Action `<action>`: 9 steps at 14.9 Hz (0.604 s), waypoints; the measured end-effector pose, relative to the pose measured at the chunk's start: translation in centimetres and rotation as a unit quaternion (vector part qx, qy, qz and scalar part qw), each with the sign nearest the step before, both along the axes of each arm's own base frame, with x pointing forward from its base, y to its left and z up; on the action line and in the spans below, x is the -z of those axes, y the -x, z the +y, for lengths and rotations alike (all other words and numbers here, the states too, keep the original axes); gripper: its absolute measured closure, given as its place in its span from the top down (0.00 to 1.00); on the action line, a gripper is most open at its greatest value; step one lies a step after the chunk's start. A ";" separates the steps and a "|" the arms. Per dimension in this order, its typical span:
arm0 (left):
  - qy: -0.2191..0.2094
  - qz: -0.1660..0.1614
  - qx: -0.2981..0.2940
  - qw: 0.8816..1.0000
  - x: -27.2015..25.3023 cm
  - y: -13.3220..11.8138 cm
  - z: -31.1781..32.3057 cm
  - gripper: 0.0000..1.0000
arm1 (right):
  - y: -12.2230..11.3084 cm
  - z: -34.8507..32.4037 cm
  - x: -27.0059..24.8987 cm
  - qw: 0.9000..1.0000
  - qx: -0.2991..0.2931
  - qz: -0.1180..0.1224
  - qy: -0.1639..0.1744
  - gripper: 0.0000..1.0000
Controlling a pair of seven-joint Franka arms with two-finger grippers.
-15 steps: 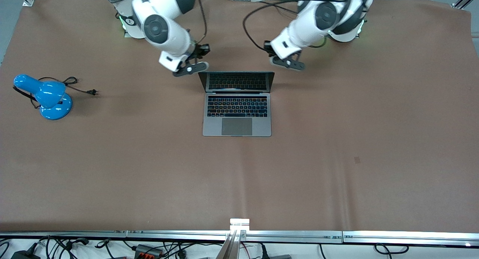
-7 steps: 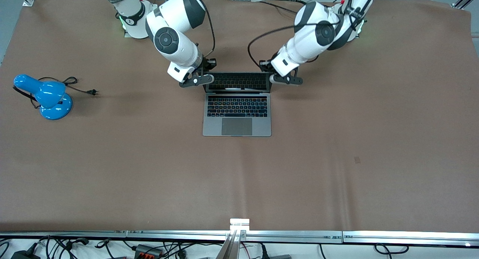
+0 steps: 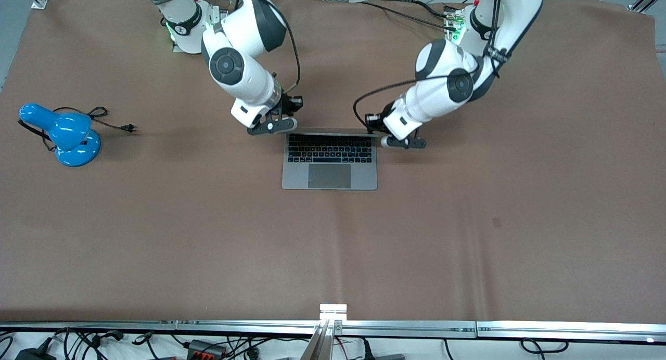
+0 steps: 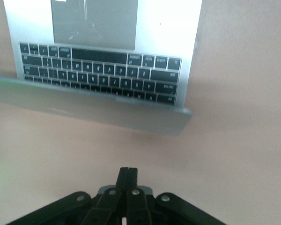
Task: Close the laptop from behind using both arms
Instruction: 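Push the laptop lid down shut with both grippers from behind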
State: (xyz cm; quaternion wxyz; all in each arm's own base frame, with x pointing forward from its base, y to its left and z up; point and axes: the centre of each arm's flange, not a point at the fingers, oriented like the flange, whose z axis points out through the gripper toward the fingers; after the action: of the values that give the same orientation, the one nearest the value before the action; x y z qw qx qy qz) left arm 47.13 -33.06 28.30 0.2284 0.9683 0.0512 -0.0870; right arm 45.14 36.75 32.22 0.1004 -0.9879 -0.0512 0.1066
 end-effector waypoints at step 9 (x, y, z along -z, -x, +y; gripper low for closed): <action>-0.035 0.015 0.008 0.999 6.2 -4.2 -0.8 0.01 | -7.8 1.1 8.3 0.999 0.025 -0.005 0.033 0.01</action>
State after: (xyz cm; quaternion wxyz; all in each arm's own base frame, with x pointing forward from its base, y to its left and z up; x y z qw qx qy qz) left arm 51.30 -33.87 22.11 0.1928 0.9747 0.0496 -0.1019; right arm 52.91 37.88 23.89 0.0697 -0.9922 -0.0235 0.1005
